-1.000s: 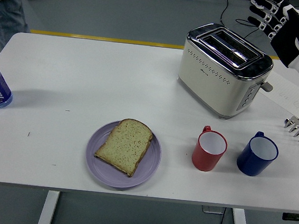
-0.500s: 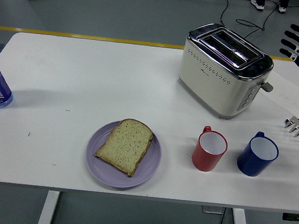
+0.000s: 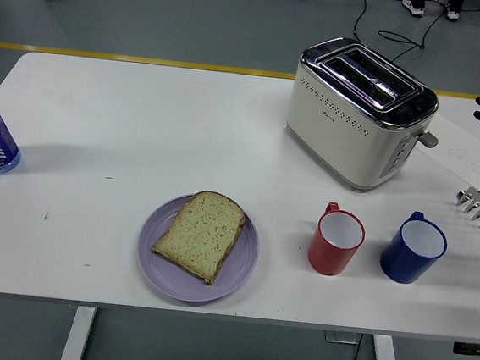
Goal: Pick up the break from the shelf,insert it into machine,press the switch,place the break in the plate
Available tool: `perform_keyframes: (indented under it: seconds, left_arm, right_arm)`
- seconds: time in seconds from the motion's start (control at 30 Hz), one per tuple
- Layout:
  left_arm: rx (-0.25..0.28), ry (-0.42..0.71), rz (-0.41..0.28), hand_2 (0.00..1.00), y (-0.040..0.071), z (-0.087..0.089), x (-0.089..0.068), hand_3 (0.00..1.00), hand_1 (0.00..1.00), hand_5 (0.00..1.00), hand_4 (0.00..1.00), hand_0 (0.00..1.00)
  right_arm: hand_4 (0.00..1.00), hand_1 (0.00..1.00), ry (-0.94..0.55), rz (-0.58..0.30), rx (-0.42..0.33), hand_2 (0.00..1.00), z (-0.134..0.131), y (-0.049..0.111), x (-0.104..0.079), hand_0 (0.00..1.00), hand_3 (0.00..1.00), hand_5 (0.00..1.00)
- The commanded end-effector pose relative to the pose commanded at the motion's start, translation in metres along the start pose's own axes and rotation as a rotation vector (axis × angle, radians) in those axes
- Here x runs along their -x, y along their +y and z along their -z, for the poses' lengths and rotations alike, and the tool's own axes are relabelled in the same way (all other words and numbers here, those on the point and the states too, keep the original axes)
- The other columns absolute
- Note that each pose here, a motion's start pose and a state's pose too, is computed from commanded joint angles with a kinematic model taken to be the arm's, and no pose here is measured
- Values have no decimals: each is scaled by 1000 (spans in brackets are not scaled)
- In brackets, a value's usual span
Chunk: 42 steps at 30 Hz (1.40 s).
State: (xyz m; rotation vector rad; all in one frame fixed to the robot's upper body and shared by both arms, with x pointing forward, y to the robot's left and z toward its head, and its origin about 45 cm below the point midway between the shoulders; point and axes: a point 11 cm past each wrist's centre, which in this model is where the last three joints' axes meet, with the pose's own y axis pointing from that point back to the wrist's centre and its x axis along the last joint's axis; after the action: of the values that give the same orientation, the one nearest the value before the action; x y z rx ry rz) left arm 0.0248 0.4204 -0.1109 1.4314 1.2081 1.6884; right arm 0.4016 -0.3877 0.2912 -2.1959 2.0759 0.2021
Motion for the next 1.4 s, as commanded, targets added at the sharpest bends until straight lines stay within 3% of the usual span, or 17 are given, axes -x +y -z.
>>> perform_keyframes:
  seconds: [1.4]
  left_arm:
    - [9, 7, 10, 526, 2, -6, 6, 571, 522, 843, 389, 648]
  right_arm:
    - [501, 846, -19, -25, -14, 833, 6, 3, -9, 907, 794, 640]
